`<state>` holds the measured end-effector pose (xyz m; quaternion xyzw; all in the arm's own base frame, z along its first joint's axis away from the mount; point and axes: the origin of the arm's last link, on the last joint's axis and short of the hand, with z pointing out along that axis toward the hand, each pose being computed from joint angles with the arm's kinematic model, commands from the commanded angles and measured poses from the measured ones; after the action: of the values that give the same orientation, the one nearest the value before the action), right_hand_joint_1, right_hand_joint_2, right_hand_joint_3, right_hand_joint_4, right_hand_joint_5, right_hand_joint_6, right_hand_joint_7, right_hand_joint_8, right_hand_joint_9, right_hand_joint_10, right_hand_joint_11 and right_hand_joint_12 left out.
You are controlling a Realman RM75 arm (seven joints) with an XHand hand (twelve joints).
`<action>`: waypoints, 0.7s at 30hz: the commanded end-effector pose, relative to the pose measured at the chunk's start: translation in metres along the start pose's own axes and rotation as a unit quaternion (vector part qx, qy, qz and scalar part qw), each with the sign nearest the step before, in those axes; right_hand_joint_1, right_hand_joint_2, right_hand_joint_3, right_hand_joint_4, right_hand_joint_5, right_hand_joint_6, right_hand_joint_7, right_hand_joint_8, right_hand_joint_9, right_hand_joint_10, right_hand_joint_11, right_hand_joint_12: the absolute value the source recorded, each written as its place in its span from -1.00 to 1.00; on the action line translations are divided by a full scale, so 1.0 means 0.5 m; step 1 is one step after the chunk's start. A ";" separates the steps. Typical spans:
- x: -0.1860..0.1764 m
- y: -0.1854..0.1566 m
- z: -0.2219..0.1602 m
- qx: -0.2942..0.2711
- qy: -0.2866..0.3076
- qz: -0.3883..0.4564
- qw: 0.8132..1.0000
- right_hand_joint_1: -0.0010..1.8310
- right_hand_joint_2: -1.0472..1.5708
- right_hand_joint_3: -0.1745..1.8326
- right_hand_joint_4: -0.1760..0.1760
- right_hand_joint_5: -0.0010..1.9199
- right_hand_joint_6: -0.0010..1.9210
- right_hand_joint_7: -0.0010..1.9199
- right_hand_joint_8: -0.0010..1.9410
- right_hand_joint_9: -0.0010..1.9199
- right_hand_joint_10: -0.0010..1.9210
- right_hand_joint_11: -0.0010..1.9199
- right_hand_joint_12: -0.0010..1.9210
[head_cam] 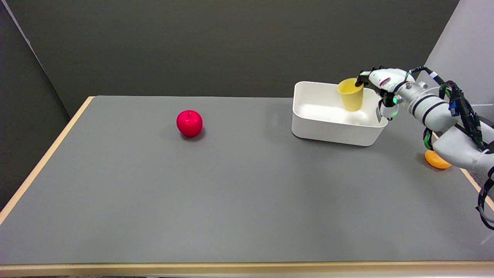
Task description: Place the yellow cup in the box.
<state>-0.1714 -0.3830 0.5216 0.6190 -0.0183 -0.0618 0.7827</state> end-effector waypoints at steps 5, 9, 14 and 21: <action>-0.058 -0.019 -0.011 0.009 -0.050 0.009 0.999 0.93 0.11 0.70 0.83 -0.80 -0.52 -0.72 -0.58 0.02 1.00 0.20 1.00; -0.063 -0.024 -0.009 0.011 -0.052 0.011 0.999 0.93 0.12 0.70 0.83 -0.80 -0.53 -0.72 -0.58 0.02 1.00 0.20 1.00; -0.038 -0.030 -0.009 0.018 -0.029 0.025 0.999 0.92 0.12 0.69 0.85 -0.81 -0.54 -0.74 -0.59 0.01 1.00 0.19 1.00; 0.071 -0.059 -0.057 0.087 0.104 0.081 0.988 0.92 0.13 0.68 0.63 -0.88 -0.62 -0.81 -0.61 0.01 1.00 0.18 1.00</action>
<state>-0.1911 -0.3787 0.5120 0.6253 -0.0527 -0.0702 0.7754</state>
